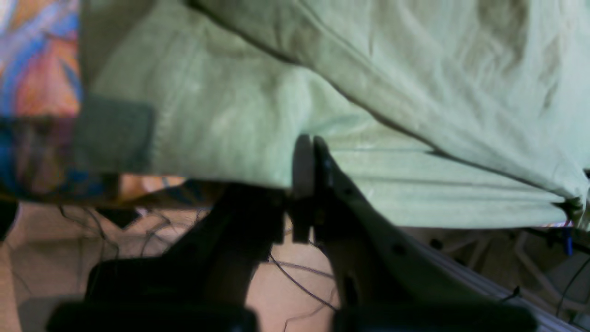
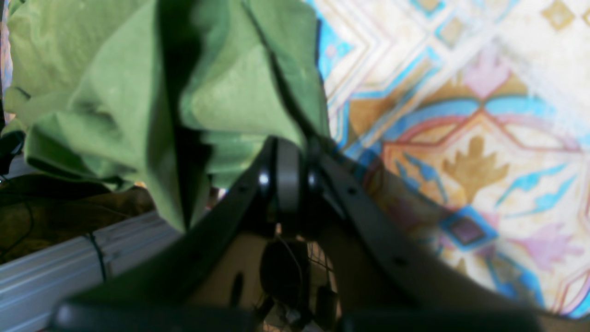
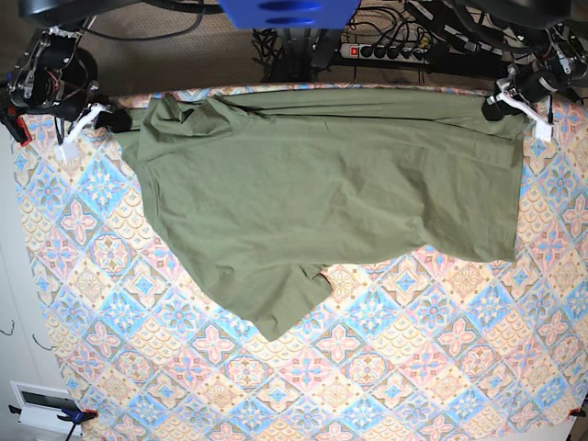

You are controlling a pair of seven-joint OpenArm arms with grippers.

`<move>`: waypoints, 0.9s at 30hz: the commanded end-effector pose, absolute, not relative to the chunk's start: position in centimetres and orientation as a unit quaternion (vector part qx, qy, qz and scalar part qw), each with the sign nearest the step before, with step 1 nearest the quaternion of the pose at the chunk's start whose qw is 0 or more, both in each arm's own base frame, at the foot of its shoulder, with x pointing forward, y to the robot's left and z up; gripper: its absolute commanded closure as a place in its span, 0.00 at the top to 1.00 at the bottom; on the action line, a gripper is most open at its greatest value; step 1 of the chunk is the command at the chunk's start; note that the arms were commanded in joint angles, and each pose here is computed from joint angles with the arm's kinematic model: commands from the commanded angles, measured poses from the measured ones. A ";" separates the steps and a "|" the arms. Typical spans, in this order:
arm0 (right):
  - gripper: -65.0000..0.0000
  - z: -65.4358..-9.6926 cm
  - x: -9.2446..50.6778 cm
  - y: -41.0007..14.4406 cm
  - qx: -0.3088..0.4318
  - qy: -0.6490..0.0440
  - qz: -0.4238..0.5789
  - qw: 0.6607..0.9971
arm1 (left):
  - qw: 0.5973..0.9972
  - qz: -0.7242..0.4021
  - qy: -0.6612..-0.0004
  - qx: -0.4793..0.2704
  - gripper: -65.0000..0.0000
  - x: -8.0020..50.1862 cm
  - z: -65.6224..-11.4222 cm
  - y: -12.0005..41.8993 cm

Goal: Layout the t-shirt on the table in an organized manner, then fold the t-shirt properly
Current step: 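Release the shoulder edge and move both grippers toward the shirt's middle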

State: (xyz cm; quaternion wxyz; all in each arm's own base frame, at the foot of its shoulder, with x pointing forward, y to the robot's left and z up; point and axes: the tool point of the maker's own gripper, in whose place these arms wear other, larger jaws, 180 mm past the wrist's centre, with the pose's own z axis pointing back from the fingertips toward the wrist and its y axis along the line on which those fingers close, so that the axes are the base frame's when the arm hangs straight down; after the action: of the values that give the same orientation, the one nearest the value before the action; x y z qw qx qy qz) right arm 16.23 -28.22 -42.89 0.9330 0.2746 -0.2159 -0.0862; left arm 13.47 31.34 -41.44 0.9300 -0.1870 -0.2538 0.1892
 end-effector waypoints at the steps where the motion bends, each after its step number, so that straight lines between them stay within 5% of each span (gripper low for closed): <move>1: 0.01 -42.0 16.8 -29.7 0.253 -0.229 -0.079 0.937 | 0.932 0.184 -0.268 -0.162 0.00 13.7 -40.4 33.0; 6: 0.01 -41.9 17.0 -29.7 0.254 -0.231 -0.078 0.936 | 0.929 0.176 -0.266 -0.187 0.07 14.0 -40.4 31.8; 14: 0.04 -41.5 17.0 -30.8 0.243 -0.239 -0.085 0.936 | 0.925 0.184 -0.260 -0.206 0.66 12.4 -40.3 31.3; 21: 0.23 -40.2 16.6 -32.1 0.220 -0.255 -0.085 0.938 | 0.920 0.188 -0.267 -0.216 0.69 11.1 -39.0 32.2; 27: 0.27 -38.4 16.1 -32.9 0.191 -0.271 -0.067 0.941 | 0.897 0.230 -0.330 -0.182 0.69 11.4 -36.3 36.1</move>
State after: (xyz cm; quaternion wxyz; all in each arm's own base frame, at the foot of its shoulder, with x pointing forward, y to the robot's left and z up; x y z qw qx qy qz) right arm 15.53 -32.13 -39.54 0.9429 0.2007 -0.2548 -0.0756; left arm 10.57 35.71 -37.47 0.9014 -0.1833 -0.3098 0.2408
